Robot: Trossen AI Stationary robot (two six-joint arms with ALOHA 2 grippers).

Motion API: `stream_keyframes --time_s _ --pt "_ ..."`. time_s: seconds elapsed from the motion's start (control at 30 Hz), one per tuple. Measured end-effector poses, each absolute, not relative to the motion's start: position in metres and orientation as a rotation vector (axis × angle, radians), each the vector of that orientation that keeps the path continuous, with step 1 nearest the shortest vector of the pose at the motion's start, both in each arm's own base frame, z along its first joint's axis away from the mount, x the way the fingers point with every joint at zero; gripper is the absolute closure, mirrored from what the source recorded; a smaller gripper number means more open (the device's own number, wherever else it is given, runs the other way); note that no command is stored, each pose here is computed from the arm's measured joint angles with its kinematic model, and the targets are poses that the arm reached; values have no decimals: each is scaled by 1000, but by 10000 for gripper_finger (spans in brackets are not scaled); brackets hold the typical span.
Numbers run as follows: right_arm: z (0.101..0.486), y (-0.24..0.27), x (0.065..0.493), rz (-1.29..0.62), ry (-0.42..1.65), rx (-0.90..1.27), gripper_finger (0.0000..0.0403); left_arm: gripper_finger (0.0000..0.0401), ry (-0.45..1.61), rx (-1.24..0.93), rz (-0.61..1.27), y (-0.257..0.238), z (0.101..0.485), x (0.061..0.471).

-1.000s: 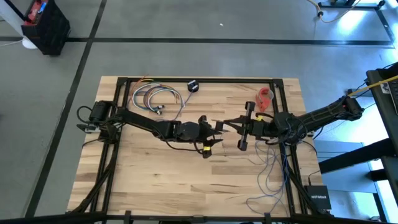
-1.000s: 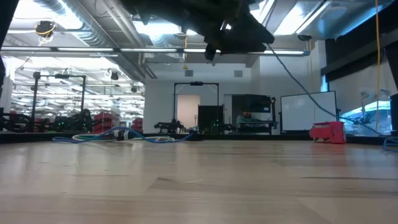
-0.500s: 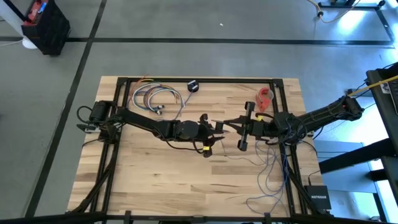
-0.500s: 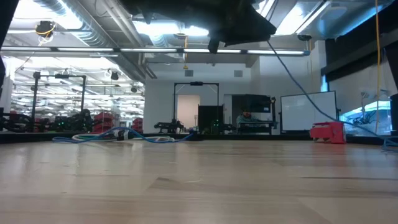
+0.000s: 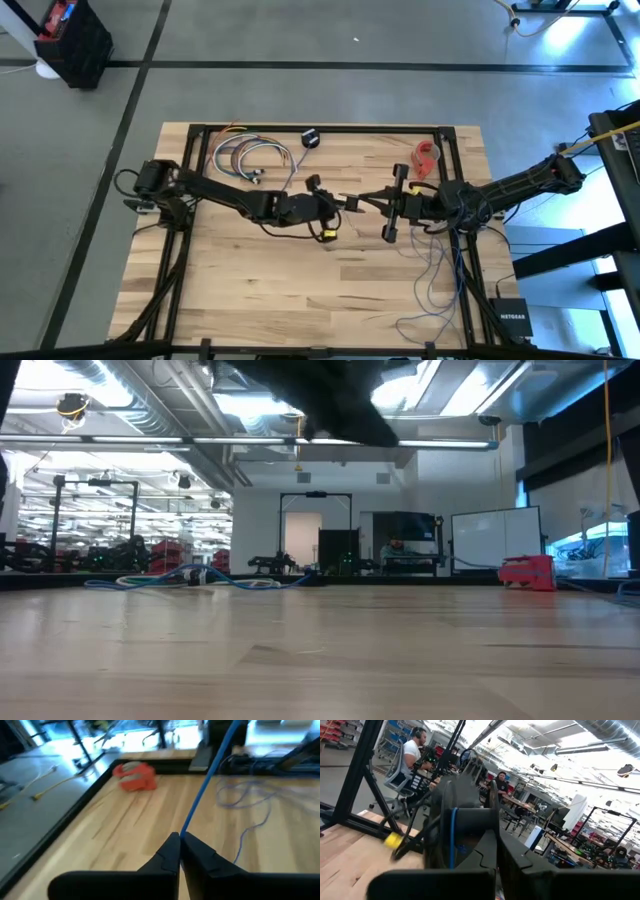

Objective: Coil cords
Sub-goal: Coil the blue wire onto the black spool

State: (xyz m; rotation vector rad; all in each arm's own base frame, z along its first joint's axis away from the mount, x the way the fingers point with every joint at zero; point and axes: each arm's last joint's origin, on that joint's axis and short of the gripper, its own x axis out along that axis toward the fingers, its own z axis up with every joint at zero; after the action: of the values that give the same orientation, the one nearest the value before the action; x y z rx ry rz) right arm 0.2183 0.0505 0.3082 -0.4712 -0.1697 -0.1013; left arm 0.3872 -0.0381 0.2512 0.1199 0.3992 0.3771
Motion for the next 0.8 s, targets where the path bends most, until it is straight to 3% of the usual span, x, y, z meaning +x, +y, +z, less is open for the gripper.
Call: stream_keyframes --time_s 0.33,0.8 --pt "306 50 219 -122 -134 -500 398 396 479 156 437 -43 286 348" --pt "301 48 219 -161 -69 -538 399 399 396 95 476 -28 330 314"
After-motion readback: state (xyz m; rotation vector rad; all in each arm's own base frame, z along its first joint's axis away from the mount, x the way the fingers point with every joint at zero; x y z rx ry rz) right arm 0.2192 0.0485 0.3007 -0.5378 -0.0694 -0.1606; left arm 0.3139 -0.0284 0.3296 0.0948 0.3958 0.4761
